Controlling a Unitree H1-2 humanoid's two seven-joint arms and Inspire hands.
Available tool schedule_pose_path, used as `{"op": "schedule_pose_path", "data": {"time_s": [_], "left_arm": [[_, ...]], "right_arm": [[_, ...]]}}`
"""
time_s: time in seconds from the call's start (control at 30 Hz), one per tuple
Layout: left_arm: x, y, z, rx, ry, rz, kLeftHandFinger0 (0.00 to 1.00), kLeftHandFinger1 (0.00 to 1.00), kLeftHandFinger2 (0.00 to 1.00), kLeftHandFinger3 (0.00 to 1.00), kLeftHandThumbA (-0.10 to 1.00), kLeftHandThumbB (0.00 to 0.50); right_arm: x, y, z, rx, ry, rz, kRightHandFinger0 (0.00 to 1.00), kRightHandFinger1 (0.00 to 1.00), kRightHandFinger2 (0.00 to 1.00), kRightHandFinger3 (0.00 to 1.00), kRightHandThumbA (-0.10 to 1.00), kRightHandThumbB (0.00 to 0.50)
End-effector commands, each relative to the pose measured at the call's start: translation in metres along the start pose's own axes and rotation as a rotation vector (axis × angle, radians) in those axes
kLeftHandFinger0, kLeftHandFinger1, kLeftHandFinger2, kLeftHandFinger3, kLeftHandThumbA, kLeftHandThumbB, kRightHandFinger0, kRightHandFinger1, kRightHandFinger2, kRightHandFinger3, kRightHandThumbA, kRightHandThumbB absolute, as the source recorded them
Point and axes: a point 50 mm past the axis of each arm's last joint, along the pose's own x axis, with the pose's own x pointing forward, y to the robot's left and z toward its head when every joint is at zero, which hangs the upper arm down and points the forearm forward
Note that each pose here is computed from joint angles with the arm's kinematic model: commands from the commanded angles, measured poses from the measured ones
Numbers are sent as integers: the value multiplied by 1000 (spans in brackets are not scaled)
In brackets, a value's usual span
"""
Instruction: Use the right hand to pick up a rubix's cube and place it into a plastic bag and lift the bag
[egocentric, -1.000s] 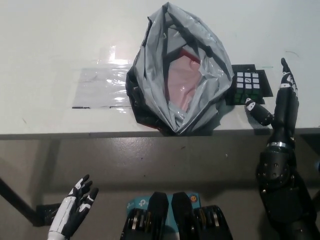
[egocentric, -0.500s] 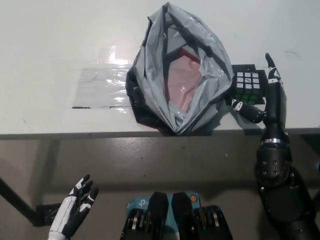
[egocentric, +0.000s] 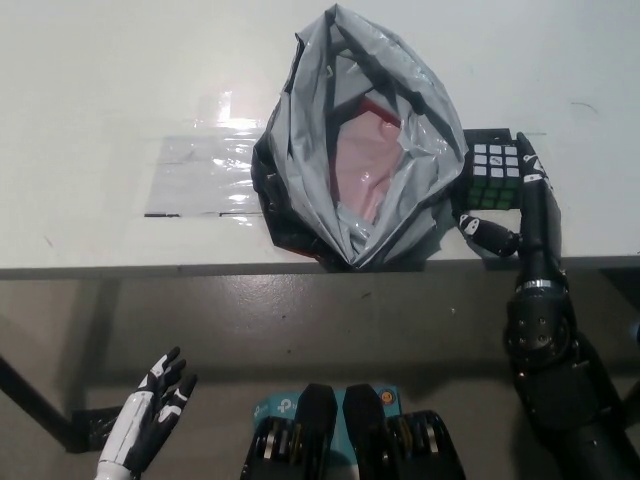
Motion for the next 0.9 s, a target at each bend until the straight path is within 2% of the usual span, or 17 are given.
{"op": "schedule_pose_path", "data": {"time_s": [0.0, 0.27, 0.53, 0.77, 0.87], "left_arm": [[4, 2, 13, 10, -64, -5, 1000, 1000, 1000, 1000, 851, 141], [4, 1, 13, 17, -66, -8, 1000, 1000, 1000, 1000, 849, 145], [3, 0, 14, 12, -65, -7, 1000, 1000, 1000, 1000, 843, 148], [3, 1, 14, 17, -65, -4, 1000, 1000, 1000, 1000, 841, 145], [3, 1, 14, 10, -66, -6, 1000, 1000, 1000, 1000, 839, 159]], "right_arm": [[27, -11, 23, 39, -60, -56, 1000, 1000, 1000, 1000, 920, 500], [33, -14, 31, 49, -71, -73, 1000, 1000, 1000, 1000, 923, 500], [35, -14, 41, 63, -74, -64, 1000, 1000, 1000, 1000, 971, 500], [35, -12, 43, 76, -89, -61, 1000, 1000, 1000, 1000, 954, 500], [36, -11, 44, 73, -81, -54, 1000, 1000, 1000, 1000, 966, 500]]}}
